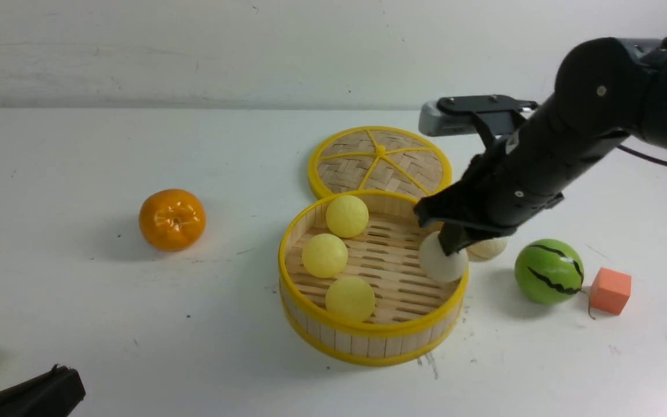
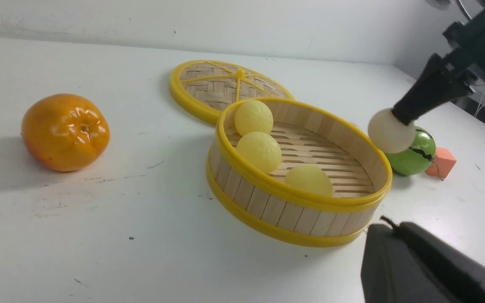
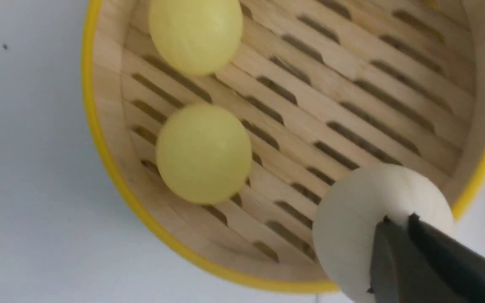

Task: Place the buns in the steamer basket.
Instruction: Use the right arm to put the steamed stuffed bun into the steamer, then use the right arm to grab a steamed stuffed bun

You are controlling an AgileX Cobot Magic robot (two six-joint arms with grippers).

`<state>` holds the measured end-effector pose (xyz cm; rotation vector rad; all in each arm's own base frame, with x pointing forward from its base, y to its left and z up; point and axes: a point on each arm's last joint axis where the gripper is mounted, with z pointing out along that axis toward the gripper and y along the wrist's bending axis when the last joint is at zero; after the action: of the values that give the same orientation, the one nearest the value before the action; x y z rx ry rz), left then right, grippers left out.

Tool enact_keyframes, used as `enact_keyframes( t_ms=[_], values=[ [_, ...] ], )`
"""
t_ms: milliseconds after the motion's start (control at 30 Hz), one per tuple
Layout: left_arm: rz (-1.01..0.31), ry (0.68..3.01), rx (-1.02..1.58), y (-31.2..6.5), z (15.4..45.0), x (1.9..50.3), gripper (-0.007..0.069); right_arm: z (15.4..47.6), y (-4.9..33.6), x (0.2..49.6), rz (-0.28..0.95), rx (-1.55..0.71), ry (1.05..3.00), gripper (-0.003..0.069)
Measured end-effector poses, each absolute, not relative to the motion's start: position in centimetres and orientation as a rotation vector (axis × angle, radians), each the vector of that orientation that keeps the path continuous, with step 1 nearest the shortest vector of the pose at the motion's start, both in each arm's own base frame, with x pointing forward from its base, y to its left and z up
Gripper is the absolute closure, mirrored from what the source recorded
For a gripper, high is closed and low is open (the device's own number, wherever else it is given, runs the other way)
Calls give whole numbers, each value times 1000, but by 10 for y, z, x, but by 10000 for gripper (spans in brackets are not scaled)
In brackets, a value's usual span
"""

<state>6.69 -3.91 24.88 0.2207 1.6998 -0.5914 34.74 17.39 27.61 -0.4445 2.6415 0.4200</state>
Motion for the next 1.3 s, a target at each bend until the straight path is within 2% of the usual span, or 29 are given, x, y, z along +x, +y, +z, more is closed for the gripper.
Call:
enact_keyframes(
  t_ms=[200,300,400,533,600,633,667,733,833,933,967,1100,1300],
  values=[
    [-591,1700,221,-39,249,67,627,241,190,369,415,-455,2692,650],
    [-591,1700,221,-39,249,67,627,218,195,380,406,-434,2746,617],
    [-591,1700,221,-39,249,67,627,214,196,383,406,-425,2754,550],
    [-591,1700,221,-39,249,67,627,225,197,385,408,-390,2735,391],
    [-591,1700,221,-39,249,67,627,242,195,385,380,-414,2715,297],
    [-591,1700,221,-39,249,67,627,245,194,384,367,-422,2712,290],
    [-591,1700,221,-39,249,67,627,258,190,384,324,-445,2688,248],
    [-591,1700,221,-39,249,67,627,281,177,384,216,-431,2644,218],
    [-591,1700,221,-39,249,67,627,287,147,394,94,-308,2647,232],
    [-591,1700,221,-39,249,67,627,276,128,405,57,-232,2680,272],
    [-591,1700,221,-39,249,67,627,261,118,414,55,-198,2714,307],
    [-591,1700,221,-39,249,67,627,232,109,430,137,-141,2758,384],
    [-591,1700,221,-39,249,67,627,219,97,447,201,-63,2755,411]
  ],
)
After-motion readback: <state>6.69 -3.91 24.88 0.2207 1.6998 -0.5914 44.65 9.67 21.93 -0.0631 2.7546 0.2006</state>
